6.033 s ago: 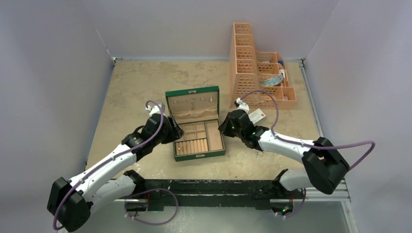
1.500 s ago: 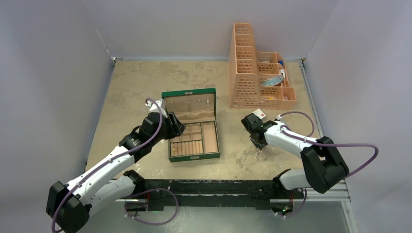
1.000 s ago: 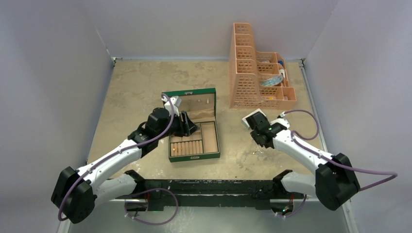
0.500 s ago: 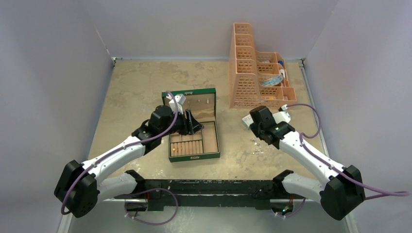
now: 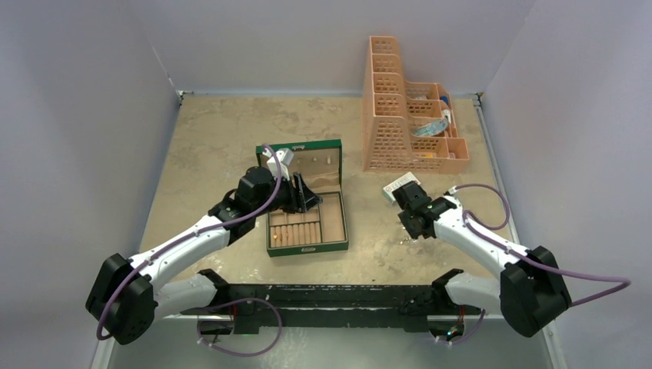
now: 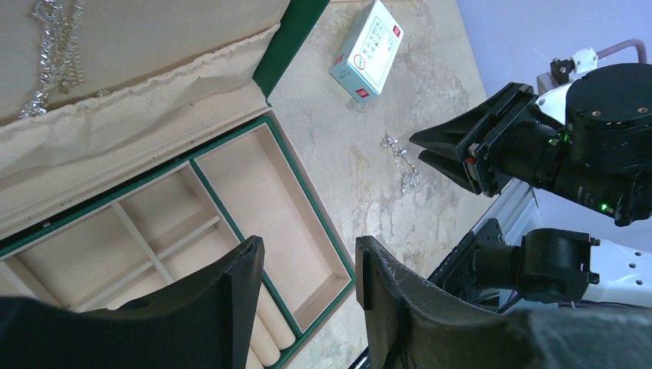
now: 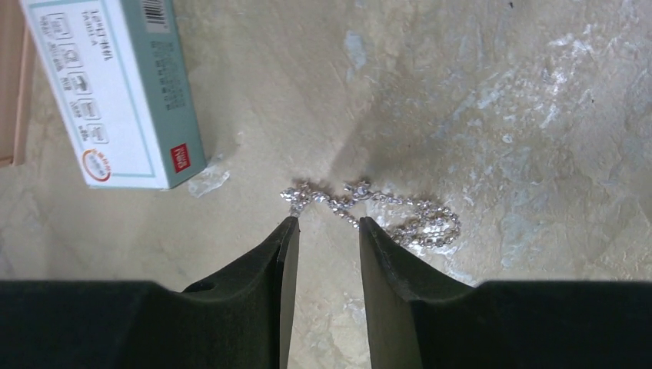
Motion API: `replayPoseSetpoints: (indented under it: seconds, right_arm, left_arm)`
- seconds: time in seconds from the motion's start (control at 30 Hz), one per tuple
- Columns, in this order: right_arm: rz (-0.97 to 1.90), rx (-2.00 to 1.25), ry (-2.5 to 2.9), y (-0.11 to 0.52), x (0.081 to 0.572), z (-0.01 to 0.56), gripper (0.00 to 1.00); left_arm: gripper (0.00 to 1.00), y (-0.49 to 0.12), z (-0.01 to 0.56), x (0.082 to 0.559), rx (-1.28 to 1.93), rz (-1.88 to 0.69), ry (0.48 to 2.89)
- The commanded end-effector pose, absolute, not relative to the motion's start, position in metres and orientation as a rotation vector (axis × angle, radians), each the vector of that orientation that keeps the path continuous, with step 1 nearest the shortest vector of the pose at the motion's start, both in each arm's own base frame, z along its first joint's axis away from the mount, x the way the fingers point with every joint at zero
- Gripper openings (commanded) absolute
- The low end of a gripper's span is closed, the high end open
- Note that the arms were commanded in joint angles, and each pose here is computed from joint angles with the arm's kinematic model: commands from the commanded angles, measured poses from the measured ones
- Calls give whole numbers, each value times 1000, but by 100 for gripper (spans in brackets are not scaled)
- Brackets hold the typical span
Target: Organize the mixed jewelry
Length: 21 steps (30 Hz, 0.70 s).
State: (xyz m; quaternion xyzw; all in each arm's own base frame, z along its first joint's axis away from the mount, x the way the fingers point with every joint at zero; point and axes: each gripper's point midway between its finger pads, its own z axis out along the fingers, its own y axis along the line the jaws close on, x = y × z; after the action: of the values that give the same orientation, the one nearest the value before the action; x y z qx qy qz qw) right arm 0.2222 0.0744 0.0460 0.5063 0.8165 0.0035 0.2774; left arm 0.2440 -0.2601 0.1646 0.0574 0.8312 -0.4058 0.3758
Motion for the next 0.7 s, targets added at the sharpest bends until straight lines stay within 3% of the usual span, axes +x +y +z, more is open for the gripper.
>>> replayPoseSetpoints:
  seconds: [0.0, 0.67]
  right_arm:
    - [-17, 1451, 2146, 67, 218, 36, 37]
    - [-38, 1538, 2141, 53, 220, 9, 36]
  left_arm:
    - [47, -263, 186, 253, 146, -1043, 2054]
    - [46, -257, 180, 254, 142, -999, 2063]
